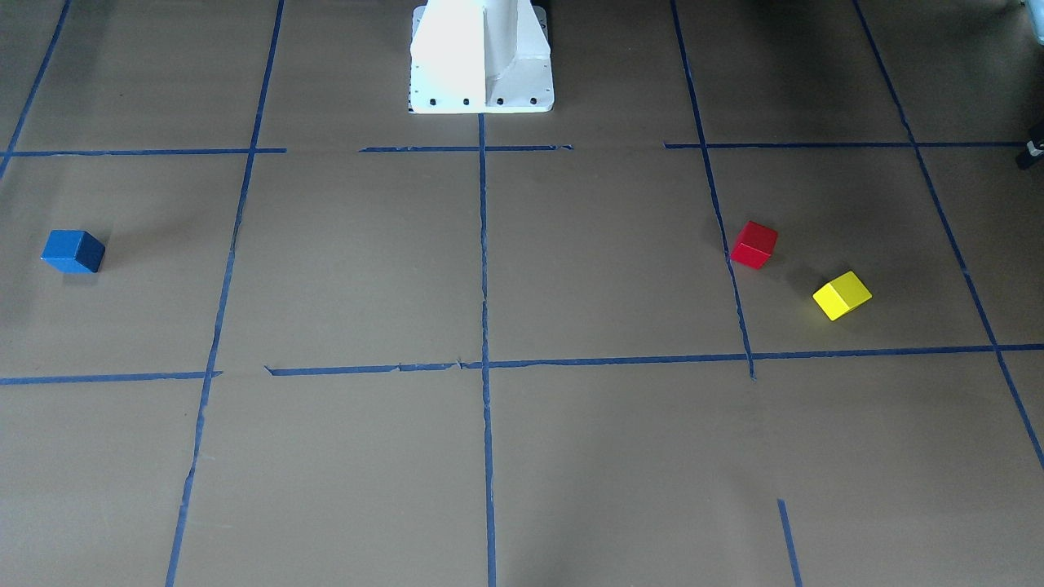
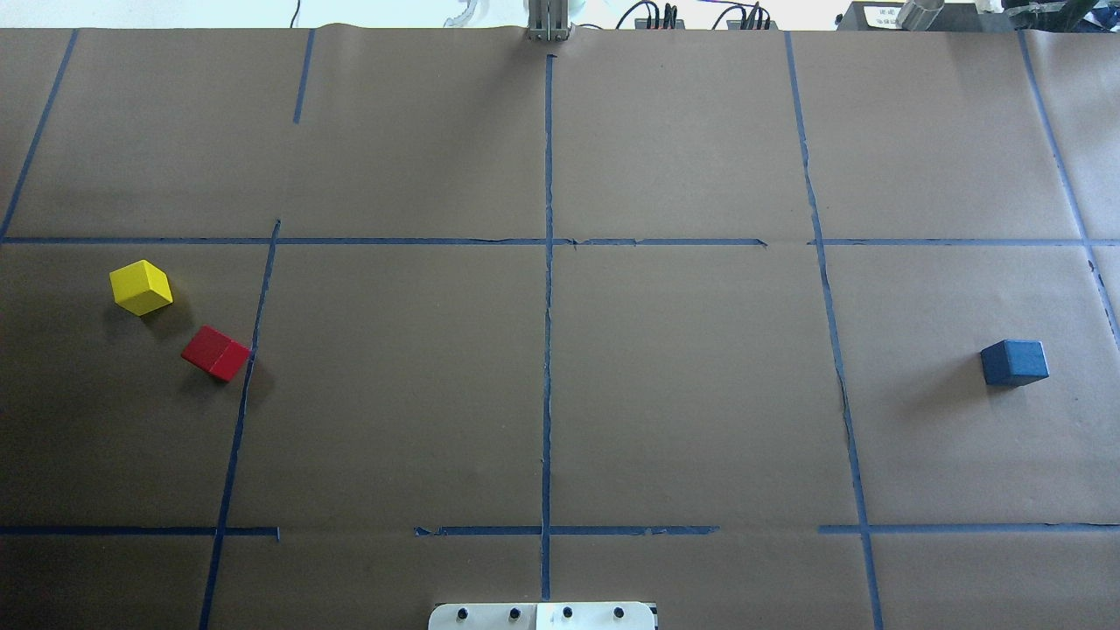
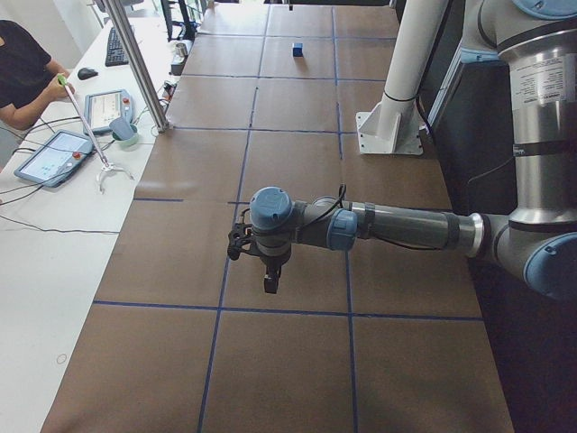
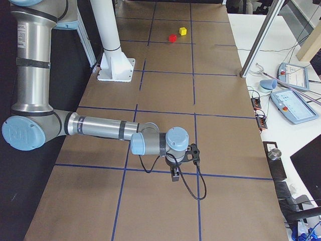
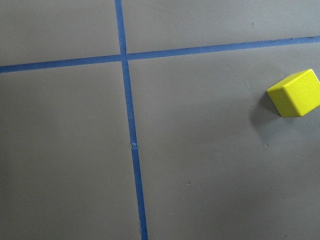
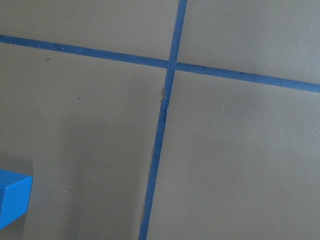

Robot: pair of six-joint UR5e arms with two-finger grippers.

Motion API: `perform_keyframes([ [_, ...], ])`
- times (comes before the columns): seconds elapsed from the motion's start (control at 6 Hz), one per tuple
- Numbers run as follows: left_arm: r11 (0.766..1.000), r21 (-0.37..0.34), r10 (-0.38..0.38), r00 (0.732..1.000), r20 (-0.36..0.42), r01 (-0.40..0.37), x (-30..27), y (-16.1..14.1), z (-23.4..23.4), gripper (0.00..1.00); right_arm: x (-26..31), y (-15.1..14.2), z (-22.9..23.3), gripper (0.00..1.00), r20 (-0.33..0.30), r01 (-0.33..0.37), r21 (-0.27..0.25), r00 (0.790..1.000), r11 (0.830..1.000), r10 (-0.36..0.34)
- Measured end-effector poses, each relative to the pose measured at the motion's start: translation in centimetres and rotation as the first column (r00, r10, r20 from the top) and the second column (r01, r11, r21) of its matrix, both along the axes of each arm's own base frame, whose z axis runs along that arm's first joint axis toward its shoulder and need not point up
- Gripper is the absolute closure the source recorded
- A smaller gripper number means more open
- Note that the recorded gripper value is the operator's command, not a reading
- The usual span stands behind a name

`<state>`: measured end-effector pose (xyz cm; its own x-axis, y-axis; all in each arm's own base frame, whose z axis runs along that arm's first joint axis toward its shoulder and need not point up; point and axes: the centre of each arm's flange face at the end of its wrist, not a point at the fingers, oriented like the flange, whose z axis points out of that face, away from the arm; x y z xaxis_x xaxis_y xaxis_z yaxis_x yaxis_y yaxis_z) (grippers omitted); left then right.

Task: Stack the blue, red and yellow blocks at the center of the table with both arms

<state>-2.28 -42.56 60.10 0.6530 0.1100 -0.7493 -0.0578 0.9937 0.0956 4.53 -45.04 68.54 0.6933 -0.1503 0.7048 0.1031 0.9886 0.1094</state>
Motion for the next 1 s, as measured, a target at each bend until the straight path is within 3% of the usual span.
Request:
perform_keyframes([
  [1.0,1.000,-0.017,0.020,1.000,-0.001,-0.020,0.7,1.3,1.2,0.00,0.1,1.4,-0.3,0.00,0.002,0.001,0.005,1.000,1.000,-0.001],
])
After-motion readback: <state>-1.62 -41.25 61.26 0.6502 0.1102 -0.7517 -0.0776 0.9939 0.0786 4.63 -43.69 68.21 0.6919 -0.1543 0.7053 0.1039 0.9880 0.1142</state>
